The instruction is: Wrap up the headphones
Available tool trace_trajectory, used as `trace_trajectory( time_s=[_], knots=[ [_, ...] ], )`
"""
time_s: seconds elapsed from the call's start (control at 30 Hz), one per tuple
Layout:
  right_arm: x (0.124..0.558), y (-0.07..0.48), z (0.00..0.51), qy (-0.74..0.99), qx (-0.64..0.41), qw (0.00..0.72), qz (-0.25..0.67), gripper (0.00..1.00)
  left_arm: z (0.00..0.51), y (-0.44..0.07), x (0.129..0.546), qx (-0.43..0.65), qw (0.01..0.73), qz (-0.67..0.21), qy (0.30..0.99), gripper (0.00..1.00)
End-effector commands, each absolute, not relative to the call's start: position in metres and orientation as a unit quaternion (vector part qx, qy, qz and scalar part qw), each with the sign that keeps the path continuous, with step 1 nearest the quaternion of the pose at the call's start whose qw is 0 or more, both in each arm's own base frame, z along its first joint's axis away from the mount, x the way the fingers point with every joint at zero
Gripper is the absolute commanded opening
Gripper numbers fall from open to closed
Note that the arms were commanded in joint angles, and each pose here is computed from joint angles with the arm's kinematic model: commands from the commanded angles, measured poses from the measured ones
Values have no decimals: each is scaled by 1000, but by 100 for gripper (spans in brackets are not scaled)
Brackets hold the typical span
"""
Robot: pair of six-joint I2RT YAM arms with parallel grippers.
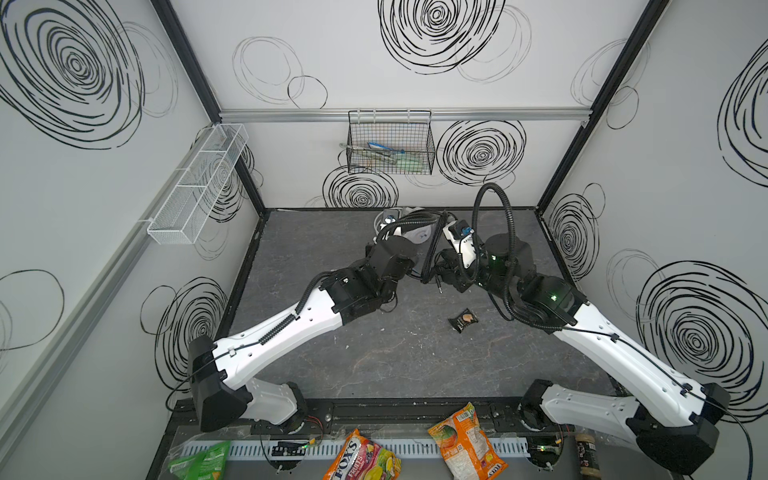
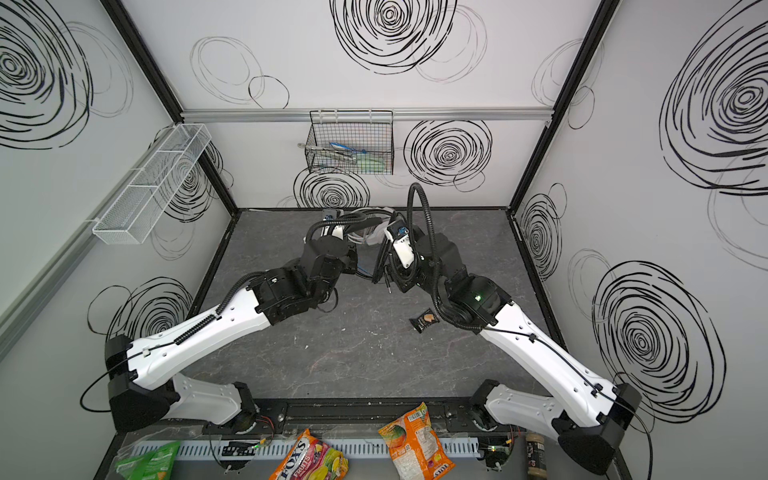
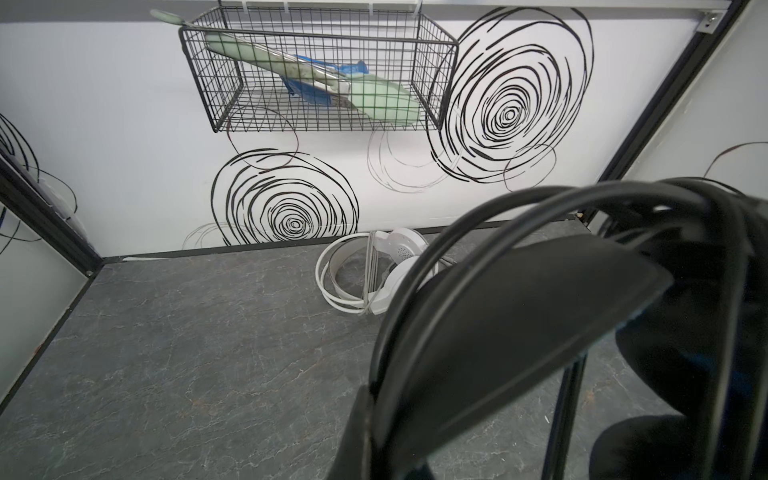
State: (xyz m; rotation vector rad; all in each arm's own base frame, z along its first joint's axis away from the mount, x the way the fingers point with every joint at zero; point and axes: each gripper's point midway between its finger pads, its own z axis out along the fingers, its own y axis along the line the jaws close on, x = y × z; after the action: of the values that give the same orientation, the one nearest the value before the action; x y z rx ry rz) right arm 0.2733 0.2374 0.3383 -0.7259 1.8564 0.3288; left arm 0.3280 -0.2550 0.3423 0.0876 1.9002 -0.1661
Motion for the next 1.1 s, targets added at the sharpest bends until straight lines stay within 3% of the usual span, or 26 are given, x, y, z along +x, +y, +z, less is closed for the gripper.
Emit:
trace_trajectory(
  time_s=[0.0, 0.77, 1.07],
  knots=[
    [291, 221, 370, 770, -248, 574, 129, 3, 364, -277, 304, 61, 577, -150, 800, 0],
    [315, 220, 346, 766, -257, 575, 129, 11, 353, -358, 251, 194, 519, -309, 773, 0],
    [315, 233, 361, 736, -265, 601, 166, 28, 351, -375, 242, 210, 501, -340, 768, 0]
  ],
)
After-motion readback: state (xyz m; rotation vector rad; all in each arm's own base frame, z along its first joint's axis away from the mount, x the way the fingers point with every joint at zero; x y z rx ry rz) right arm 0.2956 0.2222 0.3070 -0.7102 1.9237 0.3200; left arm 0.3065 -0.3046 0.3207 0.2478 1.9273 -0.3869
